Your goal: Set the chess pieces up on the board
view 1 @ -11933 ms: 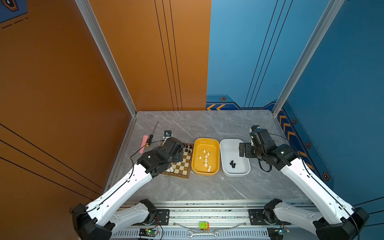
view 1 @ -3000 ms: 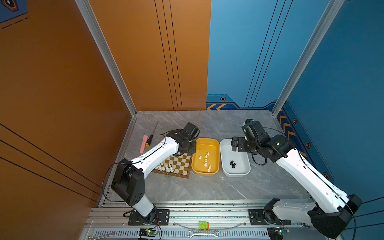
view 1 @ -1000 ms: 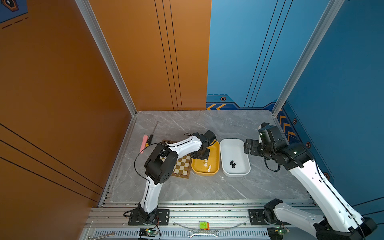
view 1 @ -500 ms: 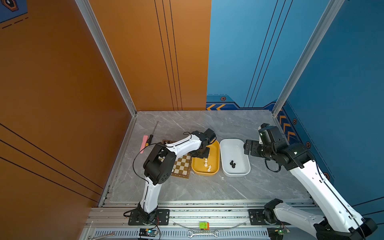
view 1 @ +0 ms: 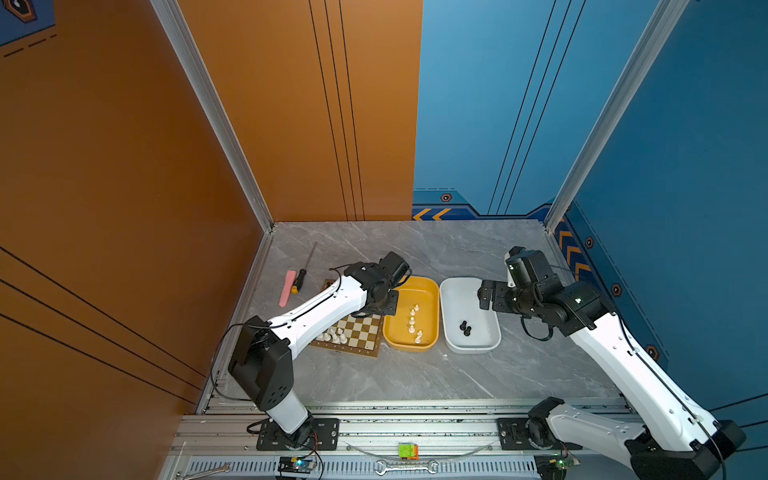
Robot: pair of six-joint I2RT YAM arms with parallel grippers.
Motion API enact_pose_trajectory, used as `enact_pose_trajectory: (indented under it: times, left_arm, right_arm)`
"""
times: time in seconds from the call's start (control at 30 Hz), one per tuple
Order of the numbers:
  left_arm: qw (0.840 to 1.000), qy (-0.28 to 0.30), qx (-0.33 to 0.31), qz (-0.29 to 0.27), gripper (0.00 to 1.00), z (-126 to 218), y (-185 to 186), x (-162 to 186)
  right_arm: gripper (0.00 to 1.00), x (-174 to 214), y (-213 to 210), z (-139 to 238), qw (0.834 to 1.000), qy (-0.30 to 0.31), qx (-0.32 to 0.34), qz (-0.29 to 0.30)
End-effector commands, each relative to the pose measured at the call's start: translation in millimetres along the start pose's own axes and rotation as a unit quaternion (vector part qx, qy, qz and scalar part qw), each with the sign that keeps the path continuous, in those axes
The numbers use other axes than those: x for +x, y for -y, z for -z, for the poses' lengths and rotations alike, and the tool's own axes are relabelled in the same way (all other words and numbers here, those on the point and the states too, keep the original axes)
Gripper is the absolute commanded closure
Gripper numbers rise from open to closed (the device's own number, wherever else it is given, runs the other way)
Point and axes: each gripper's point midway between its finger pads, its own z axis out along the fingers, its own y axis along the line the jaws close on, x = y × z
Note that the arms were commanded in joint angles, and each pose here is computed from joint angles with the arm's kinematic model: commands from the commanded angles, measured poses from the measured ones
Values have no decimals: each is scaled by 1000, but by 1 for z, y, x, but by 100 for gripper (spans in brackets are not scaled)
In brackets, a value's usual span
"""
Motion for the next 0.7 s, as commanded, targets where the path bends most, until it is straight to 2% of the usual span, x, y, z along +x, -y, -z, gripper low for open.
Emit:
enact_pose_trajectory:
  times: [0.0,0.4,0.5,0.53,0.67]
  left_arm:
    - [998,-27,-46,18,92,-10,-29,23]
    - [995,-41,-56,73,92,-41,-69,48]
    - [995,-42,-56,76,92,-45,-72,47]
    - [994,-57,-63,73,92,-52,-75,58]
    - [992,-70,-68,74,93,-62,-78,66]
  right_arm:
    - [0,-7,-14,2,1000,9,-19,10]
    - [0,-4,-24,2,999,6,-25,24]
    - [0,-3,-23,4,999,6,-22,26]
    - [0,-3,-22,4,999,7,-22,26]
    - [0,-2,-21,5,999,8,-19,25]
